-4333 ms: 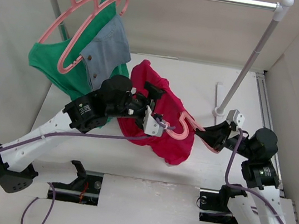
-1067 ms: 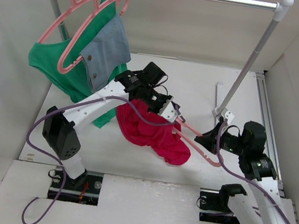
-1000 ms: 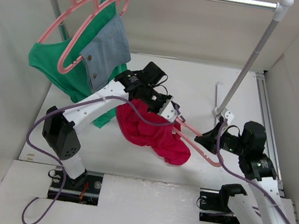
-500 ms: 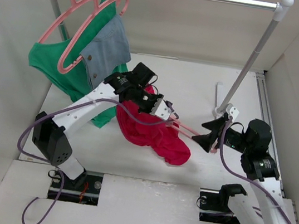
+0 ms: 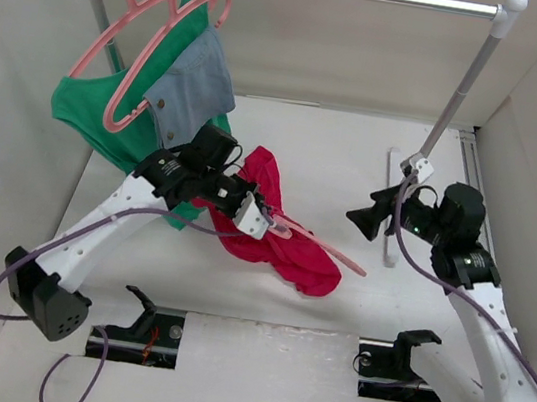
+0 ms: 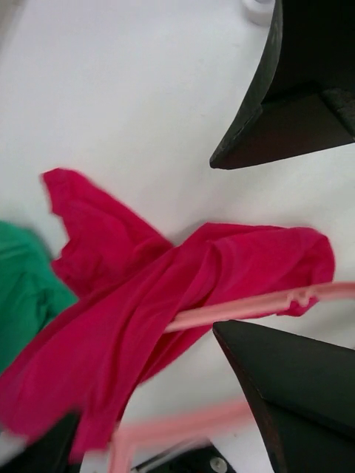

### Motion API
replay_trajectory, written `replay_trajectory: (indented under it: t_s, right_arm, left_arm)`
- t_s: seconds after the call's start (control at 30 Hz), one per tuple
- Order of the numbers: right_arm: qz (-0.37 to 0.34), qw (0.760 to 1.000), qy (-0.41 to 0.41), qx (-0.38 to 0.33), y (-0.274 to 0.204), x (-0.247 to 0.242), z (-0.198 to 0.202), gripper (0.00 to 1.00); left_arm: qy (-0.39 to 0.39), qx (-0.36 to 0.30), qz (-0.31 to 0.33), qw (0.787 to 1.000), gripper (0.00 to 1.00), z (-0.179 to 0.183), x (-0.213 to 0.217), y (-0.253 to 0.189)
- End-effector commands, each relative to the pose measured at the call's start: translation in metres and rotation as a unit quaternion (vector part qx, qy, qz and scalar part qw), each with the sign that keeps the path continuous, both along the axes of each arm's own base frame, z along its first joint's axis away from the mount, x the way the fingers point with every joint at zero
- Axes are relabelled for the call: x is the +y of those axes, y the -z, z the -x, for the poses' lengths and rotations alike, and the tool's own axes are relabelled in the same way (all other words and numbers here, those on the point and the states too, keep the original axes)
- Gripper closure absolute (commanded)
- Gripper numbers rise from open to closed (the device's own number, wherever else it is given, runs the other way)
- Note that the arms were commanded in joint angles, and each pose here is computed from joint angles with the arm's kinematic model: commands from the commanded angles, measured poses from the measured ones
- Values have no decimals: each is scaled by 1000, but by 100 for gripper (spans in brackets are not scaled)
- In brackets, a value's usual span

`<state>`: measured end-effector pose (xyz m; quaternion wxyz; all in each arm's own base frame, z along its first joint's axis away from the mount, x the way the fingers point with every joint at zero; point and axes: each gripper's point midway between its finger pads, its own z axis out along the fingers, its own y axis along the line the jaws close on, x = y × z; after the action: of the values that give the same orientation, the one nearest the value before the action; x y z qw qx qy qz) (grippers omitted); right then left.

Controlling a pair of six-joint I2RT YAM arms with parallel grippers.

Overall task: Place the t-shirt on the hanger
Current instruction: Place tshirt on hanger

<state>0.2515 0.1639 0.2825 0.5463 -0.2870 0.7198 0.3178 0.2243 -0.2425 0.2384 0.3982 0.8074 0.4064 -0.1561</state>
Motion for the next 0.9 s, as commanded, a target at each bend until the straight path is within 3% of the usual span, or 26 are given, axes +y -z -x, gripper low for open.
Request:
replay_trajectory:
  t_s: [0.0, 0.1, 0.23, 0.4, 0.73, 0.87]
  right_arm:
    - [6, 997, 54, 60, 37, -8, -17, 13]
    - [0, 994, 37, 106, 72, 11, -18, 21]
    - [34, 988, 18, 149, 111, 45, -22, 21]
    - [25, 984, 1, 179, 125, 76, -37, 19]
    - [56, 969, -45, 238, 167, 112, -31, 19]
    - [69, 963, -44, 256, 184, 117, -36, 31]
  left_arm:
    - [46, -82, 27, 995, 100, 13, 5, -32]
    - [61, -81, 21, 995, 100, 25, 11, -31]
    - [66, -76, 12, 995, 100, 33, 16, -20]
    - [70, -79, 20, 994, 100, 38, 12, -20]
    - [51, -85, 22, 995, 100, 30, 9, -19]
    - [41, -84, 24, 995, 100, 27, 8, -18]
